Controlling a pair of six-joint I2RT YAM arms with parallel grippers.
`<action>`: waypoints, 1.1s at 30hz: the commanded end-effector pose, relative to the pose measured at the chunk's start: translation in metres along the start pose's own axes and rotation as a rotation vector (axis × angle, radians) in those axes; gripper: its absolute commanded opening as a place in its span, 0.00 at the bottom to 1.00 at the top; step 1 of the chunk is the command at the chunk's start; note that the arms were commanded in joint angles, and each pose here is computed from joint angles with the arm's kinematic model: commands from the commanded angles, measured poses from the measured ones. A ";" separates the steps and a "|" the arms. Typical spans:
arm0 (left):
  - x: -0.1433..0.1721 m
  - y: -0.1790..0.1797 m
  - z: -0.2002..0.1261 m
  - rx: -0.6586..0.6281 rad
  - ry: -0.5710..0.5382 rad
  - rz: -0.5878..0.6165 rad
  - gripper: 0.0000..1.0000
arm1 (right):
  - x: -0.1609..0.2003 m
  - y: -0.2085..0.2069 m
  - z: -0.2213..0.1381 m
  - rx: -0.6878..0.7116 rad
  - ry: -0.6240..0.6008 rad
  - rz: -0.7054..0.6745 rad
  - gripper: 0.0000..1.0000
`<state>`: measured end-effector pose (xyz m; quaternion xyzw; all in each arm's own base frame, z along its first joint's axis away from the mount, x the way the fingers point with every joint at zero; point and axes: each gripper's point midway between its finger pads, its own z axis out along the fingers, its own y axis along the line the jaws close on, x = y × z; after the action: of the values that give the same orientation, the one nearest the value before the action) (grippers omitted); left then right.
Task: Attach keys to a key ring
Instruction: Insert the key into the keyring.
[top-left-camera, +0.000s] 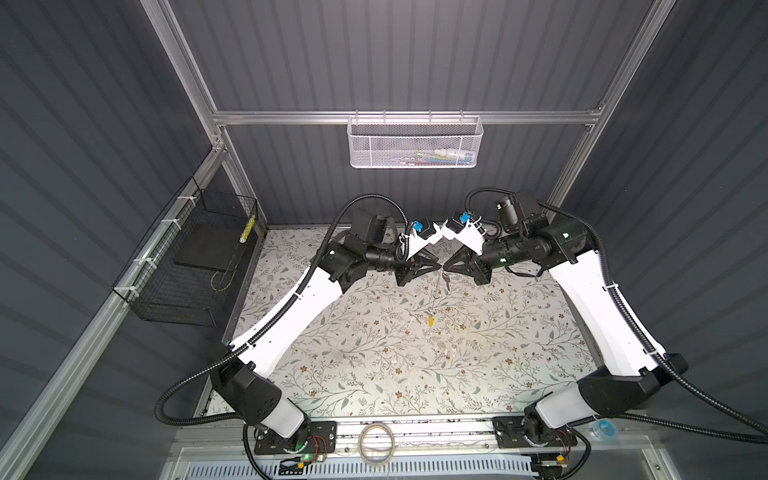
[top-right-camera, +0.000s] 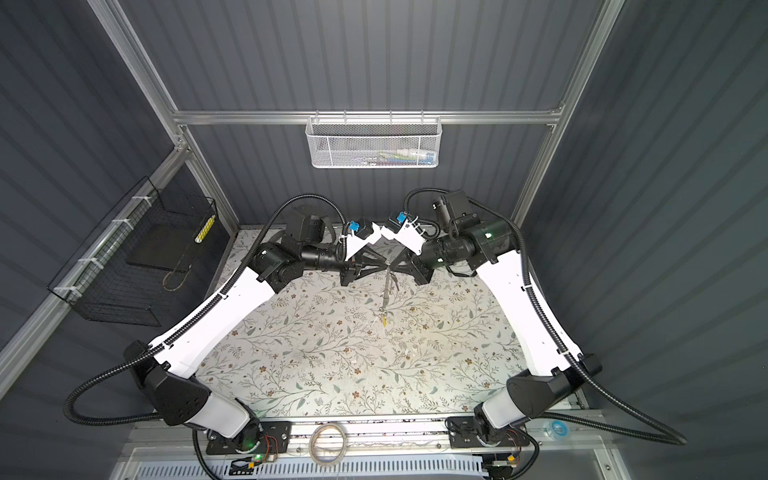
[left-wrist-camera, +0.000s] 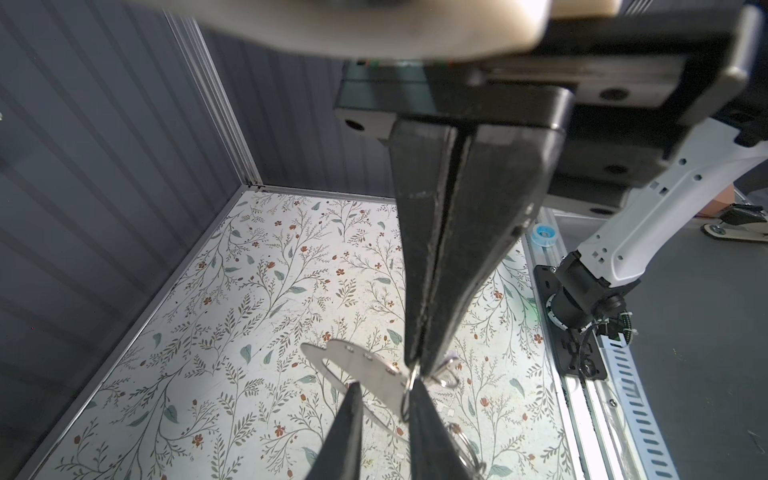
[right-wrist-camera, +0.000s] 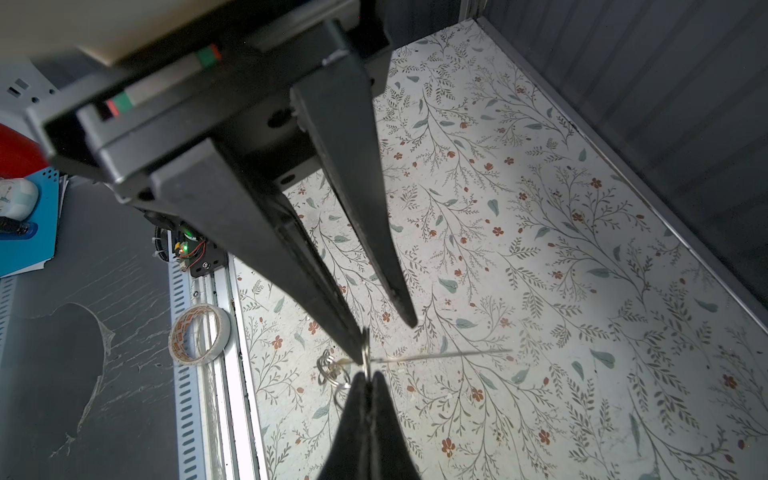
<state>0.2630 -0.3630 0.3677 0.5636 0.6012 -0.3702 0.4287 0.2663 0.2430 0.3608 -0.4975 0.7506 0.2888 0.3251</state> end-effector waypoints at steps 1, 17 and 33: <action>0.006 -0.009 0.007 0.073 0.030 -0.035 0.20 | -0.015 0.015 -0.005 -0.047 -0.068 -0.050 0.00; 0.018 -0.012 0.015 0.132 0.078 -0.074 0.00 | -0.017 0.012 -0.006 -0.009 -0.109 -0.061 0.00; 0.001 -0.005 0.008 0.042 -0.032 -0.082 0.00 | -0.019 0.007 -0.005 0.030 -0.189 0.008 0.12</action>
<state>0.2590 -0.3677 0.3561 0.5545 0.6109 -0.4054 0.3937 0.2700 0.2400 0.3500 -0.4542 0.7608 0.2932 0.3591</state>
